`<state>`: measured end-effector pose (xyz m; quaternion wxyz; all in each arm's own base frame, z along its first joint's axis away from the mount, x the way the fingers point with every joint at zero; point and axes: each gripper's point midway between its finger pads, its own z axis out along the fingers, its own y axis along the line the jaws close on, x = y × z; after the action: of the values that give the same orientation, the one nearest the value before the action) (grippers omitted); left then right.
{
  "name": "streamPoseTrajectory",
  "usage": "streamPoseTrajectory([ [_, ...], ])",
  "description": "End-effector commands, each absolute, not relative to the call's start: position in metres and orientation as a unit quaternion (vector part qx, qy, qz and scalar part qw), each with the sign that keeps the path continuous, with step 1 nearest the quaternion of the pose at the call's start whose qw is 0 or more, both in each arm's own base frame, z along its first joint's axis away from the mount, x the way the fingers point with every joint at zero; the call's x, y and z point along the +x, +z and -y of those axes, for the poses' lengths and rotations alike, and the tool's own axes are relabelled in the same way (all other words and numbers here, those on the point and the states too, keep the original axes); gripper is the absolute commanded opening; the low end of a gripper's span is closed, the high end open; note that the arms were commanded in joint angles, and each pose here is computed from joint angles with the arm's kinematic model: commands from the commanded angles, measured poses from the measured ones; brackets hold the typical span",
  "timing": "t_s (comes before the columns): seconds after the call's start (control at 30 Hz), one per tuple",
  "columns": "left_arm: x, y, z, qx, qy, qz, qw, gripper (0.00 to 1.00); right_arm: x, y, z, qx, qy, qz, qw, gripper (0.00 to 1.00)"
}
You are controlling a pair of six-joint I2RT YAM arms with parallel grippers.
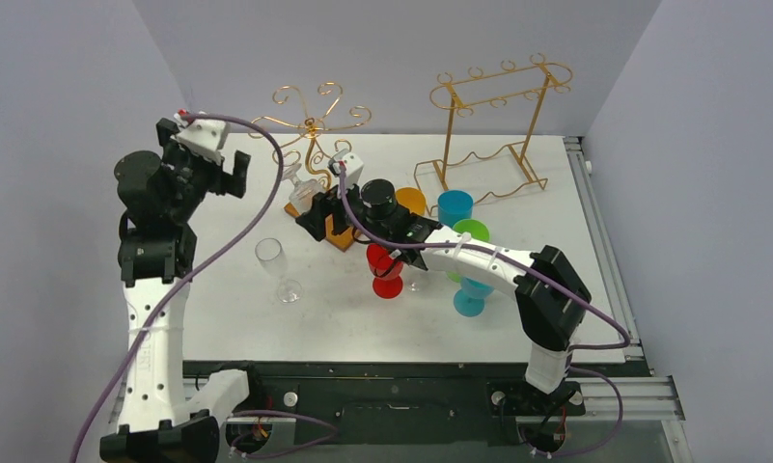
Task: Place the wine glass upside down on the wine glass rack
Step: Turn the wine glass upside down at the wine rack.
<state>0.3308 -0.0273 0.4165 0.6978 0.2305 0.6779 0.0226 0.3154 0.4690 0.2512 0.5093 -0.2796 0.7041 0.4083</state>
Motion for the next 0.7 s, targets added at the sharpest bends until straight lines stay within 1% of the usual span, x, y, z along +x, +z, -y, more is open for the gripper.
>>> streamPoseTrajectory([
  [0.0, 0.345, 0.44, -0.007, 0.113, 0.005, -0.699, 0.706, 0.83, 0.328, 0.357, -0.473, -0.234, 0.461, -0.604, 0.607, 0.08],
  [0.27, 0.365, 0.439, -0.013, 0.1, -0.008, -0.702, 0.706, 0.75, 0.316, 0.348, -0.467, -0.246, 0.466, -0.606, 0.596, 0.06],
  [0.37, 0.369, 0.424, -0.005, 0.106, -0.037, -0.719, 0.686, 0.73, 0.314, 0.338, -0.464, -0.244, 0.464, -0.616, 0.588, 0.05],
  [0.53, 0.362, 0.396, 0.008, 0.127, -0.07, -0.74, 0.656, 0.73, 0.312, 0.327, -0.462, -0.246, 0.46, -0.631, 0.574, 0.03],
  [0.67, 0.348, 0.391, 0.024, 0.146, -0.114, -0.752, 0.632, 0.72, 0.306, 0.339, -0.451, -0.242, 0.458, -0.625, 0.583, 0.03],
])
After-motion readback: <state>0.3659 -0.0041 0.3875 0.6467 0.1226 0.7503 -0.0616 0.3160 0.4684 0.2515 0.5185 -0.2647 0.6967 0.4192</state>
